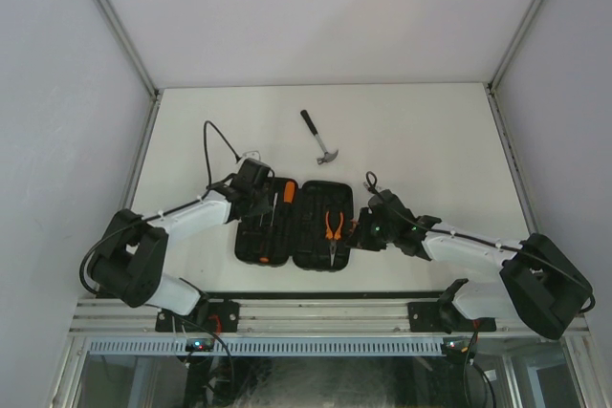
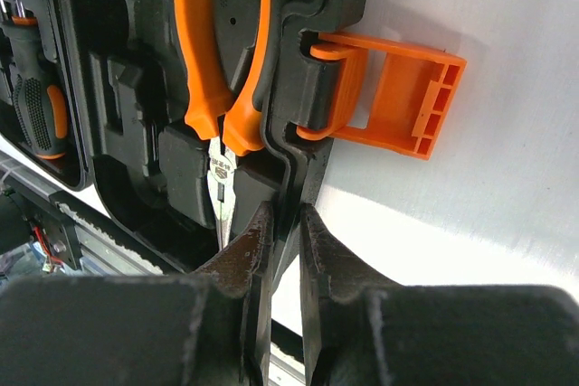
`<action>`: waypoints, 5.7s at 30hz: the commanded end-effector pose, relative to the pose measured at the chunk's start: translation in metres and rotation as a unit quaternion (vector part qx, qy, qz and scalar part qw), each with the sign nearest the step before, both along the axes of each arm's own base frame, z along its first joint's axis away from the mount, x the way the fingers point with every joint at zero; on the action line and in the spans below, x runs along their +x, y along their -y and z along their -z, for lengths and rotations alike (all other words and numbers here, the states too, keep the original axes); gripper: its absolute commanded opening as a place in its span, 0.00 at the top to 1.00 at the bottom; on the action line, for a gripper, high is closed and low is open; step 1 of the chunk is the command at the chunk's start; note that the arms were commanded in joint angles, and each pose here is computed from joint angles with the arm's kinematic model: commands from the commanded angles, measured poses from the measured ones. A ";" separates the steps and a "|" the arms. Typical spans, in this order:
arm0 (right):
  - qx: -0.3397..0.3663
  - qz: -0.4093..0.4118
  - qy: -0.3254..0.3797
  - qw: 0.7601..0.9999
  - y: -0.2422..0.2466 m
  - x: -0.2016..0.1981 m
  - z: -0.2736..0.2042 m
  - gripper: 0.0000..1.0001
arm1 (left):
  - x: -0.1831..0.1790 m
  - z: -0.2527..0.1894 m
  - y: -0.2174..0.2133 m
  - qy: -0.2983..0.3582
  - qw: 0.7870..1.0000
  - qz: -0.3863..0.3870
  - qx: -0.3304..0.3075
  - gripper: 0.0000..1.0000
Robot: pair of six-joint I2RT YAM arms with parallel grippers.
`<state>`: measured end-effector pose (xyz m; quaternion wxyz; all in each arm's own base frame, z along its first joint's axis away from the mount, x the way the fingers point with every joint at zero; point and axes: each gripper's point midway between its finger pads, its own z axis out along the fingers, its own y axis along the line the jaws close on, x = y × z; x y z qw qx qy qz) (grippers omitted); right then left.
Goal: Sort the tools into containers
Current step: Place the screwdriver in the storage box.
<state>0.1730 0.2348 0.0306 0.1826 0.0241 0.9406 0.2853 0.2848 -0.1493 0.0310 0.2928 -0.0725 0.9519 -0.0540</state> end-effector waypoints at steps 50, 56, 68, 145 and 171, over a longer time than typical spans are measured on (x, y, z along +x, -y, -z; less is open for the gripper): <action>-0.022 -0.019 -0.002 1.000 0.008 -0.006 0.006 0.97 | -0.016 -0.031 -0.004 -0.062 0.998 0.018 0.024 0.76; -0.023 -0.021 -0.001 1.000 0.008 -0.007 0.006 0.97 | -0.011 -0.033 -0.002 -0.055 0.998 0.017 0.020 0.79; -0.022 -0.025 -0.003 0.999 0.007 -0.007 0.008 0.97 | -0.006 -0.028 -0.004 -0.058 0.998 0.013 0.029 0.85; -0.071 -0.014 0.017 0.997 0.027 -0.007 0.010 0.97 | -0.038 -0.011 -0.001 -0.135 0.989 0.039 0.033 0.74; -0.027 0.048 0.065 0.996 0.008 0.051 -0.019 0.90 | -0.035 -0.135 -0.031 0.081 0.996 0.017 -0.034 0.42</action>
